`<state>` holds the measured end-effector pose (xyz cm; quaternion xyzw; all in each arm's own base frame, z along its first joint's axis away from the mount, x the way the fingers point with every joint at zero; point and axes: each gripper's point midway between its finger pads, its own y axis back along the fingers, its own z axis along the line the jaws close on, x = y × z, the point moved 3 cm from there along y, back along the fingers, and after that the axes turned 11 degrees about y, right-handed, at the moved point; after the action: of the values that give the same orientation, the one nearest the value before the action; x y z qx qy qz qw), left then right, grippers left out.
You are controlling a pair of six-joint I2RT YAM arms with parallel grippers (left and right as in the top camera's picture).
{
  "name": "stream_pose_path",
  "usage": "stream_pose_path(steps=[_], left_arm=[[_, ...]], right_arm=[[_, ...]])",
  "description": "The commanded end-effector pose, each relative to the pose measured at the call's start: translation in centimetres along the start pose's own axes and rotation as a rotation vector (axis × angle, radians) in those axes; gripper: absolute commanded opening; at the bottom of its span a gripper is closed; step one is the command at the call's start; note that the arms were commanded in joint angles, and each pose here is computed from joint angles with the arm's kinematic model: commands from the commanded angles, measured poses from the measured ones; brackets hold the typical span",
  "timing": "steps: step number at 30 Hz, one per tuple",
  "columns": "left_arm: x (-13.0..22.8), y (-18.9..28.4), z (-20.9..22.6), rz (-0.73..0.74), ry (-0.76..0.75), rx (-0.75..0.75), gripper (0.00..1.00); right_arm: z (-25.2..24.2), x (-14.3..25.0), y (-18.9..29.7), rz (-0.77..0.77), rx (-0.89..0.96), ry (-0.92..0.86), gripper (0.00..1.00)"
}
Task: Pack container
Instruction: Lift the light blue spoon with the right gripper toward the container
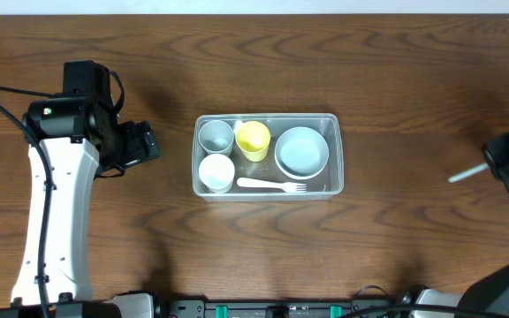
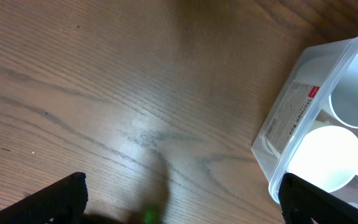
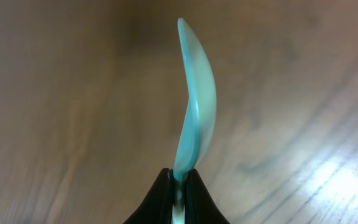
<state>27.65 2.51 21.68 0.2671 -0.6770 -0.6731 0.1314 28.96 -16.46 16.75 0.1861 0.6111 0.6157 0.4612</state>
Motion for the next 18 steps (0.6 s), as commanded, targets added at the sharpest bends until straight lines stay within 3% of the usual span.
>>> stream_pose_path(steps=[1,9,18], left_arm=[[0.1,-0.3,0.3,0.010,0.011,-0.011,0.98],[0.1,-0.3,0.3,0.010,0.010,-0.012,0.98],[0.1,-0.3,0.3,0.010,0.010,-0.012,0.98]], right_arm=[[4.0,0.3,3.3,-0.070,-0.060,0.217,0.01],[13.4,6.1,8.2,-0.157,-0.215,0.718,0.01],[21.3,19.3,12.2,-0.288,-0.443,1.731,0.01]])
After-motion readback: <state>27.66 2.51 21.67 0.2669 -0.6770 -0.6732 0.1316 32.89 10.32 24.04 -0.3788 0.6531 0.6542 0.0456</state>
